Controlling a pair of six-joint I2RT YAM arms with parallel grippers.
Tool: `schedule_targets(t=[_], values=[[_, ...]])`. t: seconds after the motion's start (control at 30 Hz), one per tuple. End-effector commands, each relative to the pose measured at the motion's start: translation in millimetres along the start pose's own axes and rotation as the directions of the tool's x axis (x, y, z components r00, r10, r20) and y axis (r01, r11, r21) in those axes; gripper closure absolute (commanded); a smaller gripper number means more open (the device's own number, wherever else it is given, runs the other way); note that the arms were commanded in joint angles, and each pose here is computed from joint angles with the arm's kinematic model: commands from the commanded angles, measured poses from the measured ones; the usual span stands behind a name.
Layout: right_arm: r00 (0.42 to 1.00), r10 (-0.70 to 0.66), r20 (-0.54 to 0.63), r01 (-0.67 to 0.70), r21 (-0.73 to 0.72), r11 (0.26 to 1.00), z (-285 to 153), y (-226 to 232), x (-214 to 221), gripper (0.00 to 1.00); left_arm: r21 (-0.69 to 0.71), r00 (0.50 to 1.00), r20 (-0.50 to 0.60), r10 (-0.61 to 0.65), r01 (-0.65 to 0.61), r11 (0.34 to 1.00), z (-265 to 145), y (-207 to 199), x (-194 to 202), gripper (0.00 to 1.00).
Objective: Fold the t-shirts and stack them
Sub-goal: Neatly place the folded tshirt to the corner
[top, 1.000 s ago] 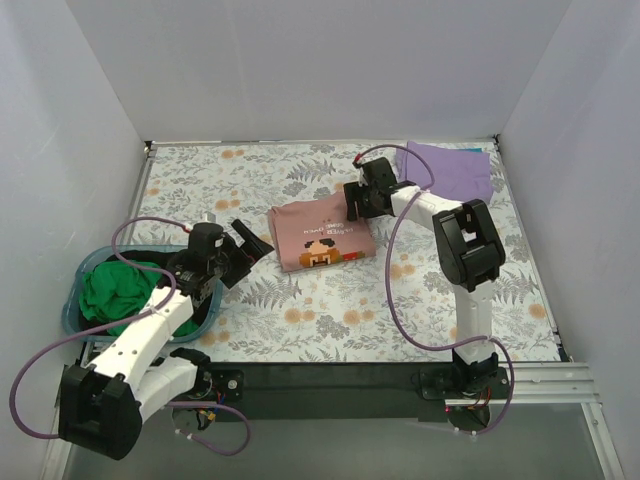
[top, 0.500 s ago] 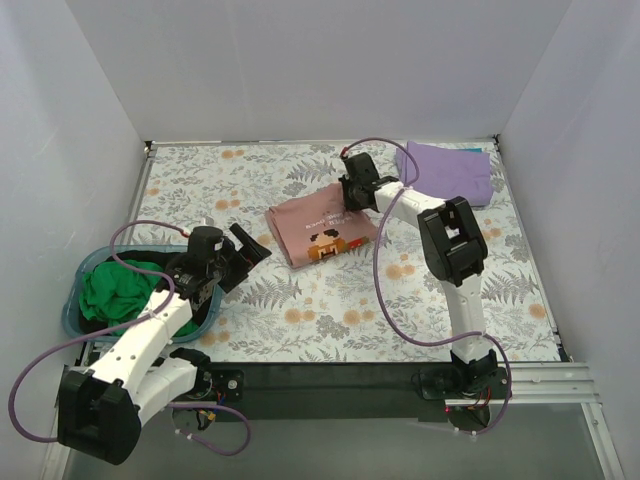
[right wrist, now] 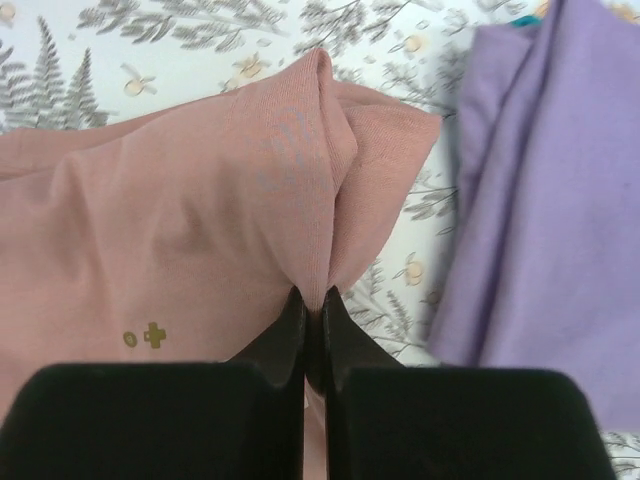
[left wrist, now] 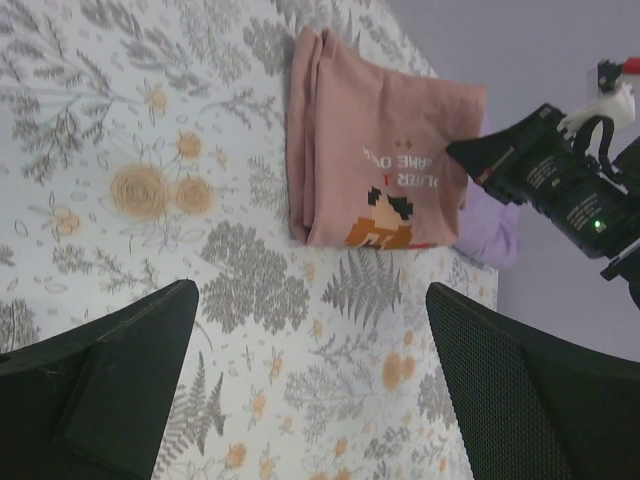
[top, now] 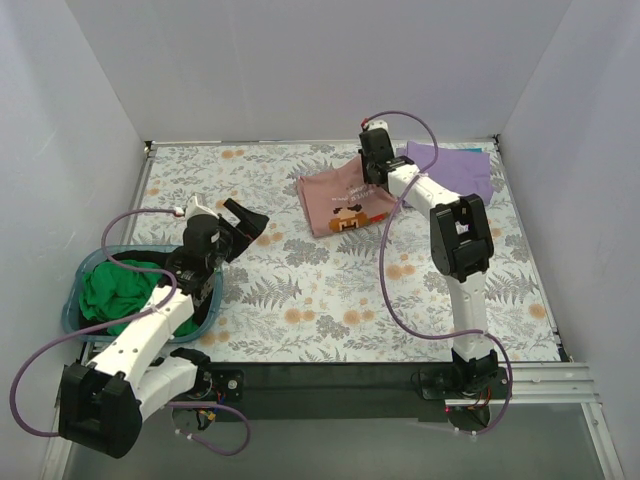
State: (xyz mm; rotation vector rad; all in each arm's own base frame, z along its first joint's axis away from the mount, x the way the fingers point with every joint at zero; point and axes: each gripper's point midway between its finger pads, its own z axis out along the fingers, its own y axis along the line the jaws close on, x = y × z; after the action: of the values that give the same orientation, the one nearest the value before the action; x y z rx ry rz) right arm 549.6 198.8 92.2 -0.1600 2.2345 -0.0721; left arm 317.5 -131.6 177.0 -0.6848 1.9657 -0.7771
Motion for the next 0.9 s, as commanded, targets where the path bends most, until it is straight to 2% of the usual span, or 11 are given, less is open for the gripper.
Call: schedule_targets(t=[0.0, 0.07, 0.3, 0.37, 0.43, 0.47, 0.57, 0.6, 0.73, 0.8, 0.87], values=[[0.992, 0.036, 0.119, -0.044, 0.064, 0.997, -14, -28, -54, 0.99, 0.052, 0.974, 0.222, 0.041, -0.054, 0.997, 8, -21, -47, 0.02], [0.99, 0.047, 0.133, -0.059, 0.088, 0.994, -16, -36, -60, 0.99, 0.054, 0.948, 0.277, 0.159, -0.181, 0.982, 9, -23, -56, 0.02], [0.982, 0.06, 0.176, -0.089, 0.16, 0.983, -27, -68, -80, 0.99, 0.144, 0.85, 0.479, 0.22, -0.323, 0.935, -5, -53, -88, 0.02], [0.98, 0.067, 0.187, -0.1, 0.173, 0.98, -31, -77, -85, 0.99, 0.198, 0.846, 0.472, 0.247, -0.375, 0.906, -7, -58, -78, 0.02], [0.978, 0.074, 0.197, -0.111, 0.185, 0.977, -34, -88, -90, 0.99, 0.281, 0.814, 0.49, 0.311, -0.485, 0.828, -14, -75, -67, 0.02], [0.976, 0.079, 0.204, -0.117, 0.185, 0.976, -35, -91, -93, 0.99, 0.282, 0.804, 0.497, 0.327, -0.506, 0.815, -13, -72, -63, 0.02], [0.969, 0.091, 0.228, -0.135, 0.187, 0.973, -41, -104, -105, 0.99, 0.328, 0.816, 0.514, 0.266, -0.473, 0.817, -17, -77, -64, 0.02], [0.968, 0.093, 0.234, -0.14, 0.194, 0.971, -42, -110, -109, 0.99, 0.367, 0.807, 0.525, 0.27, -0.501, 0.783, -22, -83, -60, 0.02], [0.959, 0.092, 0.266, -0.147, 0.191, 0.971, -50, -125, -125, 0.99, 0.377, 0.739, 0.61, 0.287, -0.589, 0.714, -35, -88, -60, 0.02], [0.954, 0.108, 0.281, -0.165, 0.19, 0.968, -53, -134, -131, 0.99, 0.379, 0.683, 0.663, 0.307, -0.66, 0.649, -45, -93, -56, 0.02], [0.946, 0.128, 0.299, -0.19, 0.192, 0.963, -60, -146, -138, 0.99, 0.369, 0.654, 0.694, 0.302, -0.683, 0.631, -52, -94, -58, 0.02]])
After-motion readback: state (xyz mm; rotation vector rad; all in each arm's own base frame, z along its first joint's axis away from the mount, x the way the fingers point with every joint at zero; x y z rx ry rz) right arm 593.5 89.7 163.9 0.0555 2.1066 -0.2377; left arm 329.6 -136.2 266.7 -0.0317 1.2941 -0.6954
